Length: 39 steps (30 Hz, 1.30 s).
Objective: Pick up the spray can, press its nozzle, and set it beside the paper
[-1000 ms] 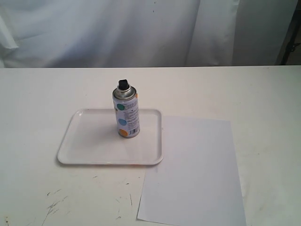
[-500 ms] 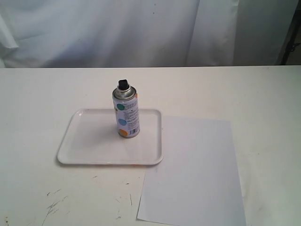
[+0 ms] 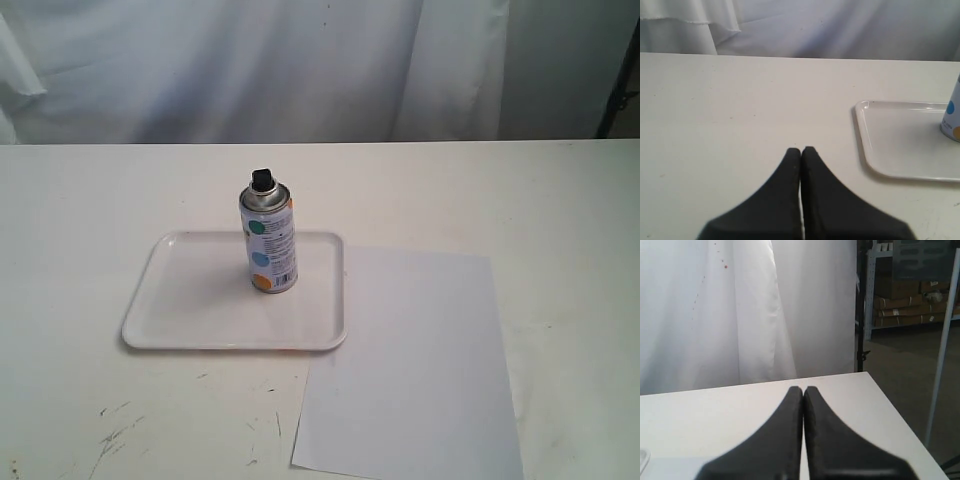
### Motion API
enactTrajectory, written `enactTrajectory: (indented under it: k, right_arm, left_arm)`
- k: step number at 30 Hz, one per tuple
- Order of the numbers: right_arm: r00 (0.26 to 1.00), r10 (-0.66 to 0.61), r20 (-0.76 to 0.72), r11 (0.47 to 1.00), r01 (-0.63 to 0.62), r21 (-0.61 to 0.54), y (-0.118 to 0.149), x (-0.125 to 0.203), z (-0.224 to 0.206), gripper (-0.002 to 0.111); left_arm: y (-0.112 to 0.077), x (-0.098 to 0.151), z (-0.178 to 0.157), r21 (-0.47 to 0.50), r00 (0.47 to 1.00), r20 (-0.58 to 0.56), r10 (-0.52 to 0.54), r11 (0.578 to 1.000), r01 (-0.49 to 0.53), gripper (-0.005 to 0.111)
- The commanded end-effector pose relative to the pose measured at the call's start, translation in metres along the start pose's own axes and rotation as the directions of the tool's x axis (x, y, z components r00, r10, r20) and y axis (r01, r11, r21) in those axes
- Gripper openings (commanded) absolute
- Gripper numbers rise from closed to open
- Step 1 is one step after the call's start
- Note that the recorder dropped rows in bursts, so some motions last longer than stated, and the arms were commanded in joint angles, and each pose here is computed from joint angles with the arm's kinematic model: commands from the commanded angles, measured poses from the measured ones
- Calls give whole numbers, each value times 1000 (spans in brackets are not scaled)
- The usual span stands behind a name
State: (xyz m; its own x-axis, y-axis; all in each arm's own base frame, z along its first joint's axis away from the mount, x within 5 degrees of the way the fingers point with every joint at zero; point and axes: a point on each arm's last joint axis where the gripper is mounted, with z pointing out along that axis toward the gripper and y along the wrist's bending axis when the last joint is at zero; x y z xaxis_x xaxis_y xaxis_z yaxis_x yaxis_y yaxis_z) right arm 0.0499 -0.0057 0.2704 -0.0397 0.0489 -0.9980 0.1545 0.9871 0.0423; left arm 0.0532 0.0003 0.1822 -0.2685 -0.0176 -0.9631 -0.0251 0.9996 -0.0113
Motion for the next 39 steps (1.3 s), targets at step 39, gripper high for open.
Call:
enactTrajectory:
  k: [39]
  right_arm:
    - [976,32,-216,999,-25,35,-6,89,7,0]
  left_arm:
    - [0,1,0,5,1000,5,3,1000,-3,0]
